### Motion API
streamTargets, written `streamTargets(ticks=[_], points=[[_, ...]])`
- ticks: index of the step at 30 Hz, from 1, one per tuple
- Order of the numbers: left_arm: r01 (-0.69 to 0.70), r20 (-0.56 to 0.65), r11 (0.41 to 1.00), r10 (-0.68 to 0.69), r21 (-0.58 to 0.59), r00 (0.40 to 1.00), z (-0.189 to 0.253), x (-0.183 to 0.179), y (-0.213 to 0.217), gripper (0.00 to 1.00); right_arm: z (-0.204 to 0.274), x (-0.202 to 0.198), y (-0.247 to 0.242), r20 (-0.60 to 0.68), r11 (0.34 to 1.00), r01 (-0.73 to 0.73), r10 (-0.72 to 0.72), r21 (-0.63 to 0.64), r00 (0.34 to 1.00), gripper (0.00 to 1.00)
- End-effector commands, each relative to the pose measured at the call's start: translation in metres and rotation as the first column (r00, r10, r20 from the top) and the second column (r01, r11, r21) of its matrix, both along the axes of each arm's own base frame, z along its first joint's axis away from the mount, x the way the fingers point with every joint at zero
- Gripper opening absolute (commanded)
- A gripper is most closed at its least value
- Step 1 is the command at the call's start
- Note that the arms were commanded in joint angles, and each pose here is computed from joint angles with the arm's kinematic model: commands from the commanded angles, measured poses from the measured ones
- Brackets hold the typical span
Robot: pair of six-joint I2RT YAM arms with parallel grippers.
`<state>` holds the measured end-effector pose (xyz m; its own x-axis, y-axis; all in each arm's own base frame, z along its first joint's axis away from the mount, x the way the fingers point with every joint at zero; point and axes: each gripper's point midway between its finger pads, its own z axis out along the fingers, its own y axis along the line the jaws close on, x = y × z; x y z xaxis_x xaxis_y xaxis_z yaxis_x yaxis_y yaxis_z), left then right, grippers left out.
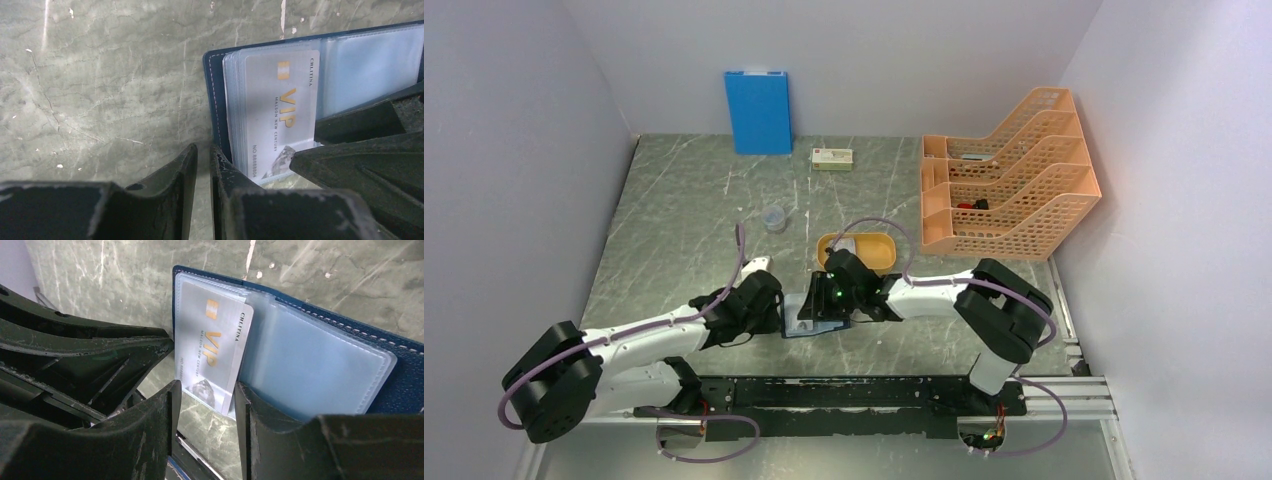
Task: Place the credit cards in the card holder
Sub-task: Insert the credit card into the card holder.
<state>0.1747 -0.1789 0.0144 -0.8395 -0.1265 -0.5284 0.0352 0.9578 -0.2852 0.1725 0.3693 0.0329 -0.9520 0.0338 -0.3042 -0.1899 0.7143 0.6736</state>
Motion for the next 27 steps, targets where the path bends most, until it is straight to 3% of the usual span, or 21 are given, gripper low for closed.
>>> streamTargets(ticks=[1,9,16,22,27], points=[[0.026,-0.034,0.999,-0.025,0.028,0.999,-0.005,-0.006,0.002,0.23,0.0,-0.002,0.006,0.048,0.998,-0.037,0.039,-0.049,0.998,0.47],[-0.003,0.001,0.999,0.003,0.05,1.0,0.008,-0.001,0.01,0.29,0.023,0.009,-0.008,0.135,0.994,-0.003,0.017,-0.107,0.991,0.61],[-0.009,0.046,1.0,0.008,0.021,0.999,0.032,0.0,0.012,0.48,0.054,0.014,-0.019,0.207,0.993,0.009,0.016,-0.118,0.978,0.69],[-0.008,0.089,1.0,0.01,-0.021,0.996,0.054,0.003,0.01,0.61,0.081,0.022,-0.039,0.302,0.991,0.056,-0.018,-0.118,0.953,0.68],[-0.02,0.08,1.0,0.019,0.001,0.997,0.05,0.005,0.011,0.62,0.079,0.031,-0.057,0.313,0.984,0.123,-0.077,-0.13,0.947,0.61]])
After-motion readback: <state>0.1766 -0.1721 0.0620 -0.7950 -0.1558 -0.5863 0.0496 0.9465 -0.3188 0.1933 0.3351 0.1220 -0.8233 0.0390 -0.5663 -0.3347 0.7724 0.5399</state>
